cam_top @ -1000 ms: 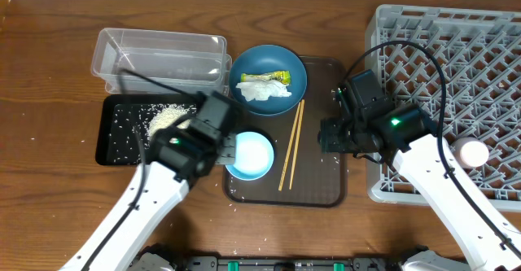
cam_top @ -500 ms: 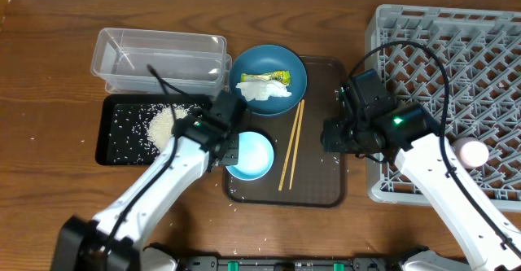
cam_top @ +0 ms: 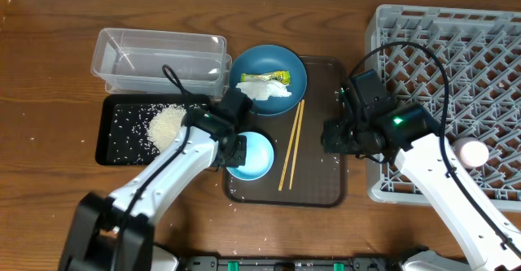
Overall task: Sort waste into correct bins and load items into the dishwasher rack
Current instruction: 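Reach the left gripper to the tissue and wrapper on the blue plate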
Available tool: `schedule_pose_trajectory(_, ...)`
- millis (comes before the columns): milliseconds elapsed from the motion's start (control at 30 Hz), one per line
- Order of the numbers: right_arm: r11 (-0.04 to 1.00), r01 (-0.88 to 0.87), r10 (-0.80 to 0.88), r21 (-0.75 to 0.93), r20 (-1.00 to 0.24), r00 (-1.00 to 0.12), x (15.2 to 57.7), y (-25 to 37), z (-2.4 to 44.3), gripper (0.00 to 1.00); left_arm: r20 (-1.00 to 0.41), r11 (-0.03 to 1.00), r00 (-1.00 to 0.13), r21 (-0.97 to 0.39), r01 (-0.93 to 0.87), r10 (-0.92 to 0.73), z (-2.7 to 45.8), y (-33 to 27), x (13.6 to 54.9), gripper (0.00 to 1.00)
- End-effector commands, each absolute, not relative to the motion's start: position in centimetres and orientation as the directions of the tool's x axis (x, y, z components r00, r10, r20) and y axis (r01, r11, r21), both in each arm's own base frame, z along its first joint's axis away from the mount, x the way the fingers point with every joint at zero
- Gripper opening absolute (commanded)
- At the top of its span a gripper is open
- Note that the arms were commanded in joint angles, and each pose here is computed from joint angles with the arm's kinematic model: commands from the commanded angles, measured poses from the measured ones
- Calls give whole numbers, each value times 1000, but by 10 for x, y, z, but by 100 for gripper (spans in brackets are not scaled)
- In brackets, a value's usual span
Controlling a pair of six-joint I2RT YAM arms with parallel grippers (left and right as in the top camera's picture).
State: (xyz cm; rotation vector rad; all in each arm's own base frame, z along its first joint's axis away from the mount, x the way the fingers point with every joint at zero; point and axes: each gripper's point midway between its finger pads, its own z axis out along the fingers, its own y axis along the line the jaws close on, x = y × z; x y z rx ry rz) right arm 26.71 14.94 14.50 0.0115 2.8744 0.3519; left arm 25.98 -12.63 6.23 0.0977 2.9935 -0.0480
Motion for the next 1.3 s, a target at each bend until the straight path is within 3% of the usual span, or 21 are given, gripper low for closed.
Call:
schedule_pose_trajectory(0,970,19,78,244,-236,-969,266,145,146,58,-368,984,-926,-117,132,81,133,-146,295,38)
schedule_pose_trajectory(133,966,133,183,223,-219,-958,270,127,144,59,-559,960,-822,-153,233,110,174,-165,327,43)
schedule_pose_trajectory(300,959,175,222,221,-210,-952,274,112,143,59,-660,926,-722,-109,362,205,173,-189,364,50)
schedule_pose_trajectory(533,964,165,208,210,-202,-957,272,110,142,60,-661,904,-689,-37,426,297,118,-205,406,66)
schedule_pose_trajectory(733,965,162,204,208,-199,-959,270,111,142,61,-665,879,-652,14,476,364,73,-217,431,68)
schedule_pose_trajectory(1000,970,143,182,196,-192,-965,267,109,141,61,-570,880,-719,15,474,397,17,-213,424,69)
schedule_pose_trajectory(1033,970,143,181,196,-192,-965,267,109,141,61,-568,881,-721,15,474,397,16,-212,424,64)
schedule_pose_trajectory(1167,970,143,181,196,-191,-965,267,109,141,61,-601,889,-709,3,459,369,33,-215,429,14)
schedule_pose_trajectory(1200,970,143,181,196,-191,-965,267,109,141,61,-615,895,-707,-7,447,349,42,-216,430,8)
schedule_pose_trajectory(1267,970,143,181,196,-191,-965,267,109,141,61,-656,905,-692,-29,424,303,67,-217,434,6)
